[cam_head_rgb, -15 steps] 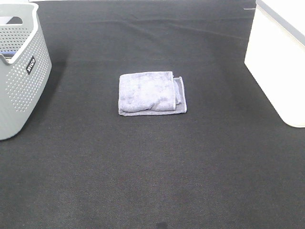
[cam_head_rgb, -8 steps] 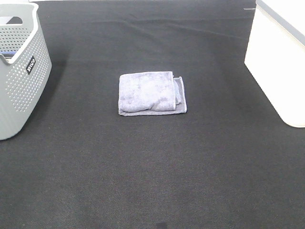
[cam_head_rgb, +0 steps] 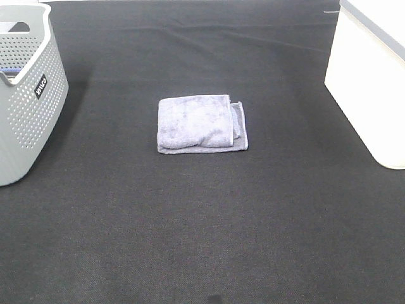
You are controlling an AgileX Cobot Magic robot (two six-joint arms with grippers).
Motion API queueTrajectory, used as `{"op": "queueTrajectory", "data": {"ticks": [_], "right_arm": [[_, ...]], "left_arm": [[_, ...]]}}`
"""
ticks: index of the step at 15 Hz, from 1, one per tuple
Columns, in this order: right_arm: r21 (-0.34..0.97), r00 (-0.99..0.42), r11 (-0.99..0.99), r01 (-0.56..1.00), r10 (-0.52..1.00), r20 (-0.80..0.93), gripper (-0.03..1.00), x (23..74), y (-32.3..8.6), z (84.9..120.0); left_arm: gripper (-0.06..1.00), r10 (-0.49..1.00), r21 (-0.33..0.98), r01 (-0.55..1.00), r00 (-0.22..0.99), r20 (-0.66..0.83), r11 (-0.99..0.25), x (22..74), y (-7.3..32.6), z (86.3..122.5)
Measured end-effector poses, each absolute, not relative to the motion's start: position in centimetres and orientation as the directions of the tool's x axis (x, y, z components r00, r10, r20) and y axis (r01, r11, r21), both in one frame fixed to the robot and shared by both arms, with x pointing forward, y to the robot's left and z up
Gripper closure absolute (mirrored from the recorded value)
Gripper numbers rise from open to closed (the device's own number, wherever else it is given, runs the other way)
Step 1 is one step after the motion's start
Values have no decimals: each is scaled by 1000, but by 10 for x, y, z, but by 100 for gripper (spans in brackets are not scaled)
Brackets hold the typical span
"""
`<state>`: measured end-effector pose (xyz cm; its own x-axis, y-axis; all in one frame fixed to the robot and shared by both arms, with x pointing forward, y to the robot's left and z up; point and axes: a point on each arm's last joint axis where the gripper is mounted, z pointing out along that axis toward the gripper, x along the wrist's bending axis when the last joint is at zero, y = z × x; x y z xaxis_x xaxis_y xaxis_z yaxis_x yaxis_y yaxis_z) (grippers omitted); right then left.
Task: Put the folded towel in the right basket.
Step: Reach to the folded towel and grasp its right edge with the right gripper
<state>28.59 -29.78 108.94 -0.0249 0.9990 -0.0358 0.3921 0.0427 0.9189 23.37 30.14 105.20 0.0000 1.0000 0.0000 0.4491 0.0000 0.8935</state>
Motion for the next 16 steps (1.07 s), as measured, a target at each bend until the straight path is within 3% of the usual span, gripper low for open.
{"op": "queueTrajectory", "data": {"ticks": [7, 12, 16], "right_arm": [[851, -33, 17, 525, 999, 0, 28, 434, -296, 1157], [767, -69, 16, 642, 997, 37, 28, 547, -291, 1160], [715, -102, 31, 698, 993, 56, 28, 605, -285, 1152]], "left_arm": [[-3, 1000, 893, 449, 0, 0, 0, 234, 301, 1052], [-3, 1000, 893, 449, 0, 0, 0, 234, 301, 1052], [-3, 1000, 893, 449, 0, 0, 0, 234, 301, 1052]]}}
